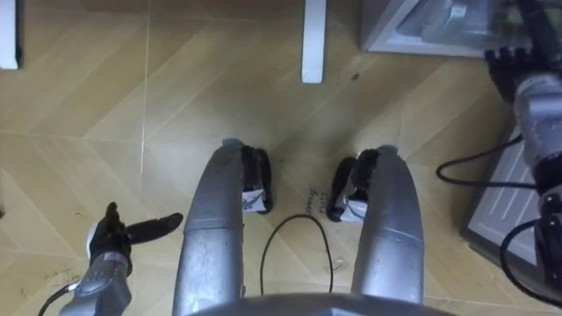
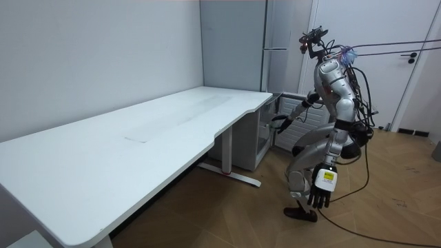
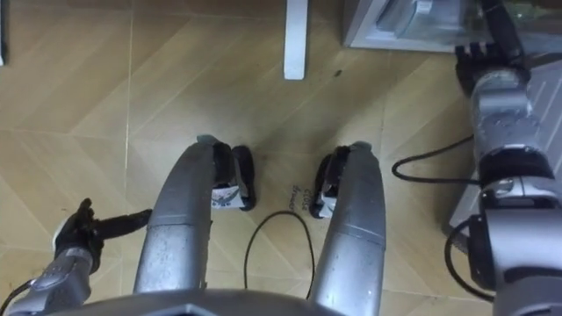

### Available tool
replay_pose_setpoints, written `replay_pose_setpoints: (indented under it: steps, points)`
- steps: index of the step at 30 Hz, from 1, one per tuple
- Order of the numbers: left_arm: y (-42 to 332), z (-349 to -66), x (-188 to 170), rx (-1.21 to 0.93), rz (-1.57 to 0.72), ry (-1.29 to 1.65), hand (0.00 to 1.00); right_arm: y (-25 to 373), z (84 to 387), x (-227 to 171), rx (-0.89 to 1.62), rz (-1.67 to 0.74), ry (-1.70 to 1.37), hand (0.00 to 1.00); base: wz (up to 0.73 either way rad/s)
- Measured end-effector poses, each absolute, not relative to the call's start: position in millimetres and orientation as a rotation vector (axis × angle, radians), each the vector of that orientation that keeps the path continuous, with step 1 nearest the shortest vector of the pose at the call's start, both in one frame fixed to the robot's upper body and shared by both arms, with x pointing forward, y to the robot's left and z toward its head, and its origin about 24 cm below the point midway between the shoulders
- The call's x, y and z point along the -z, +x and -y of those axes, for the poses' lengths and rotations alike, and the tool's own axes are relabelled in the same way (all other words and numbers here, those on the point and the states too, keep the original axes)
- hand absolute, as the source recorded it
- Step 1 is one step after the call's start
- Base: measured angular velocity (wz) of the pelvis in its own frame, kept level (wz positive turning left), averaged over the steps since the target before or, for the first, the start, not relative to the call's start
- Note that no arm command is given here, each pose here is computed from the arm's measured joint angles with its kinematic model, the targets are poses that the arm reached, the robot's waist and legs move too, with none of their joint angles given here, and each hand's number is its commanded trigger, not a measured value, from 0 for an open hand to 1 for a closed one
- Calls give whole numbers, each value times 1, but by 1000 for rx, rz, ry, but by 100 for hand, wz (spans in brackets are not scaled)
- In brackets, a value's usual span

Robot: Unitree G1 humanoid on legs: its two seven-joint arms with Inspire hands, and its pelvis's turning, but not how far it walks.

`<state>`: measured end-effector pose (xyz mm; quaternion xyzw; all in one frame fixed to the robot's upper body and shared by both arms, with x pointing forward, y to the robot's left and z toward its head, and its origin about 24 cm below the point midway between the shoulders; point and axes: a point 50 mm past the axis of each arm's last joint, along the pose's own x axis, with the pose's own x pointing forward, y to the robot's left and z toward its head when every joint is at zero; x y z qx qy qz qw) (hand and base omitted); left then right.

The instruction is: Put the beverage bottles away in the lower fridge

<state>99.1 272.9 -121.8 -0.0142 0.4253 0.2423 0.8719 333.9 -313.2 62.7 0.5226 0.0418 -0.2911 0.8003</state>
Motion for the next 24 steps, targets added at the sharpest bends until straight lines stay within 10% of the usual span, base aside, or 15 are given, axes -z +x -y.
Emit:
replay_pose_setpoints:
  steps: [24]
  points:
    - [64,-280,124,-553,-950,-17,0,337,306,-71,725,-232,1010,0,12]
